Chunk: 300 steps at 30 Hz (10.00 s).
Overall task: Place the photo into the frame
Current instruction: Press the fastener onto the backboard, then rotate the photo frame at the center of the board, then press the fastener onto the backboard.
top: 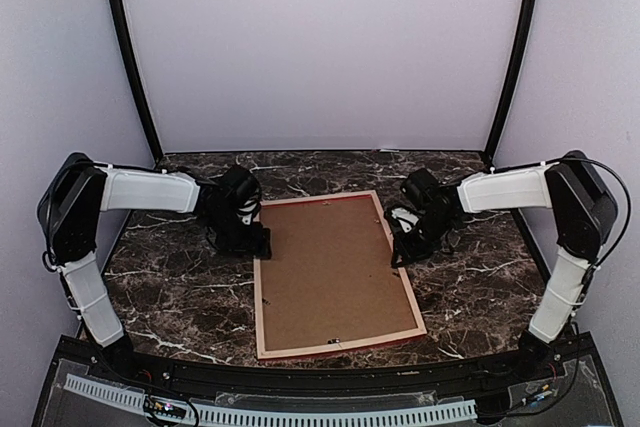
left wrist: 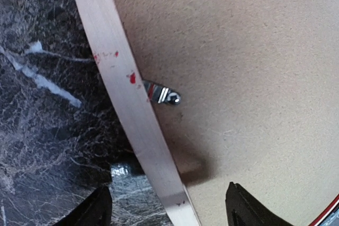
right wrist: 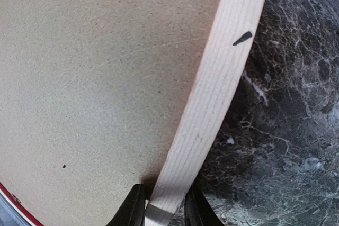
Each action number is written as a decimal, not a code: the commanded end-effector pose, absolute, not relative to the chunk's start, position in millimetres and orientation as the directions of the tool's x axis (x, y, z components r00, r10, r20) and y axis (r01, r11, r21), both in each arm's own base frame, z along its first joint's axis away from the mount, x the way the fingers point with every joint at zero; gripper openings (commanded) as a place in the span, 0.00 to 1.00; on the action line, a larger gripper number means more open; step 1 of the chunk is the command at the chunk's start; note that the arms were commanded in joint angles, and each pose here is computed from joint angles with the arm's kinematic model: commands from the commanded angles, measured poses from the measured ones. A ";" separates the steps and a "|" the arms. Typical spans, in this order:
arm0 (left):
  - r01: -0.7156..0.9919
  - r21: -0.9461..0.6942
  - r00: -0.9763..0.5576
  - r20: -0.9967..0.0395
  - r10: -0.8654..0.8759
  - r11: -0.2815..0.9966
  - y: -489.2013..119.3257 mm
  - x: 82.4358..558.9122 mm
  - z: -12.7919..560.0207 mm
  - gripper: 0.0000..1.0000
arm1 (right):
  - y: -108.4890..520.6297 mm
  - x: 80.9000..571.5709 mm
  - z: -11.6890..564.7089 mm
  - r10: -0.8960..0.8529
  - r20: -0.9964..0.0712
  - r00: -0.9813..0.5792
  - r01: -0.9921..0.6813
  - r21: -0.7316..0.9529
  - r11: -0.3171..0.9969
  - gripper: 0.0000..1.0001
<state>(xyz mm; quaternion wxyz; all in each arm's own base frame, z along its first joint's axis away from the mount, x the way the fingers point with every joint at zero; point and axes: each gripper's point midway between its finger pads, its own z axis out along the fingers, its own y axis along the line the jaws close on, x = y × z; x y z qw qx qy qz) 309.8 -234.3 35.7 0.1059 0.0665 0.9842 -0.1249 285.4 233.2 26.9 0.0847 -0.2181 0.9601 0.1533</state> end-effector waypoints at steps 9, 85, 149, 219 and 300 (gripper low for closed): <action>0.285 -0.269 -0.902 -0.400 0.162 0.920 -234.4 347.6 109.3 0.89 | 231.0 314.8 31.5 -0.496 -0.269 -0.826 -0.549 0.179 0.816 0.10; 0.114 -0.198 -0.976 -0.206 0.072 0.974 -161.6 348.7 4.3 0.09 | 195.6 265.5 77.8 -0.107 -0.336 -0.936 -0.219 0.315 0.924 0.65; 0.293 -0.242 -0.940 -0.252 0.231 0.925 -218.3 297.4 35.8 0.83 | 165.4 283.6 15.0 -0.202 -0.286 -0.937 -0.247 0.129 0.961 0.02; 0.266 -0.412 -0.963 -0.161 0.218 0.872 -222.7 228.1 27.1 0.47 | 172.0 283.6 18.9 -0.198 -0.277 -0.940 -0.249 0.161 0.955 0.12; 0.193 -0.283 -0.976 -0.152 0.155 0.940 -209.5 247.7 23.6 0.24 | 192.0 273.4 38.4 -0.309 -0.255 -0.916 -0.372 0.259 0.891 0.37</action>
